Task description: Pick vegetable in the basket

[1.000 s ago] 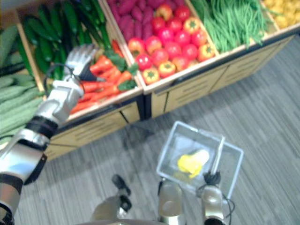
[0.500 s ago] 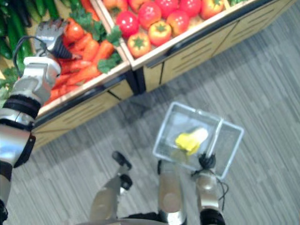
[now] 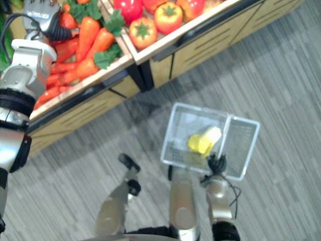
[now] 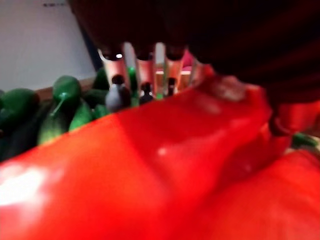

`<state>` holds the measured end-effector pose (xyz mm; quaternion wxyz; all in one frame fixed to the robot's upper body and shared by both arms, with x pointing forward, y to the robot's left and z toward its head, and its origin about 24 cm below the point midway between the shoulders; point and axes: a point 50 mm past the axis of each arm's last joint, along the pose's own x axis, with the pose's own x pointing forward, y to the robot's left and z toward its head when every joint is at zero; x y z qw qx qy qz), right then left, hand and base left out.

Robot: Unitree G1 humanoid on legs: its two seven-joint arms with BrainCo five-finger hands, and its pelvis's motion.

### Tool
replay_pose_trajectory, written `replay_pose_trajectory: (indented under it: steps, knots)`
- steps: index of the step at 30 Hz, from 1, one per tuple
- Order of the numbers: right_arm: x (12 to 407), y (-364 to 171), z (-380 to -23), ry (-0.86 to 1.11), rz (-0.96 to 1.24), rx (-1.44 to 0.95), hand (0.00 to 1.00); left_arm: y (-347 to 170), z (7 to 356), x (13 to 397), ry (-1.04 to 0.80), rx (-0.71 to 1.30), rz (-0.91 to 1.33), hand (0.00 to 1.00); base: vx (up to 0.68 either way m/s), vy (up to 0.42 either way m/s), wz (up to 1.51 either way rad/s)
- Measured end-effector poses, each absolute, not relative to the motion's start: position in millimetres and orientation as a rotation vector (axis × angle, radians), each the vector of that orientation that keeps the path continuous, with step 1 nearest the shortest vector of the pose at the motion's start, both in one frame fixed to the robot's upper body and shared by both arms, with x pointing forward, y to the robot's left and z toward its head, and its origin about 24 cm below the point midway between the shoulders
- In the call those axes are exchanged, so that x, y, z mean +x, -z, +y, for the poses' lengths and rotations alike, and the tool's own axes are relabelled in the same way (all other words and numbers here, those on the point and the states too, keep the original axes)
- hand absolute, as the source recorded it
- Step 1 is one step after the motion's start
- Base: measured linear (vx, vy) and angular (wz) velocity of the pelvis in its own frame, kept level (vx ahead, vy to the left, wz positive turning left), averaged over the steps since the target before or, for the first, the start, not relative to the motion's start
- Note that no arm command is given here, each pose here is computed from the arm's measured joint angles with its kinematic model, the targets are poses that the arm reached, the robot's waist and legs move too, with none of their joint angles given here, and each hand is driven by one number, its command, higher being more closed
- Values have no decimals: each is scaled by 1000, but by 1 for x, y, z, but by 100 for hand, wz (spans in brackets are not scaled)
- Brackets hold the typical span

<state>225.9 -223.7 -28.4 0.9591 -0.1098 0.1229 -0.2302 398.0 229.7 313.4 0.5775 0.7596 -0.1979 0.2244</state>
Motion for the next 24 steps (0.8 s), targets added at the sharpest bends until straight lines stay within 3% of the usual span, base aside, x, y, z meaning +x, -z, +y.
replay_pose_trajectory:
  steps: [8, 17, 24]
  knots:
    - [218, 26, -223, 437, 236, -236, 100, -308, 226, 400, -460, 1876, -443, 100, 101, -16, 10]
    - [211, 33, -229, 403, 272, -260, 100, -330, 268, 381, -590, 1973, -407, 100, 52, -20, 9]
    - [209, 40, -230, 384, 308, -265, 100, -329, 259, 377, -624, 1977, -510, 100, -33, -5, 10]
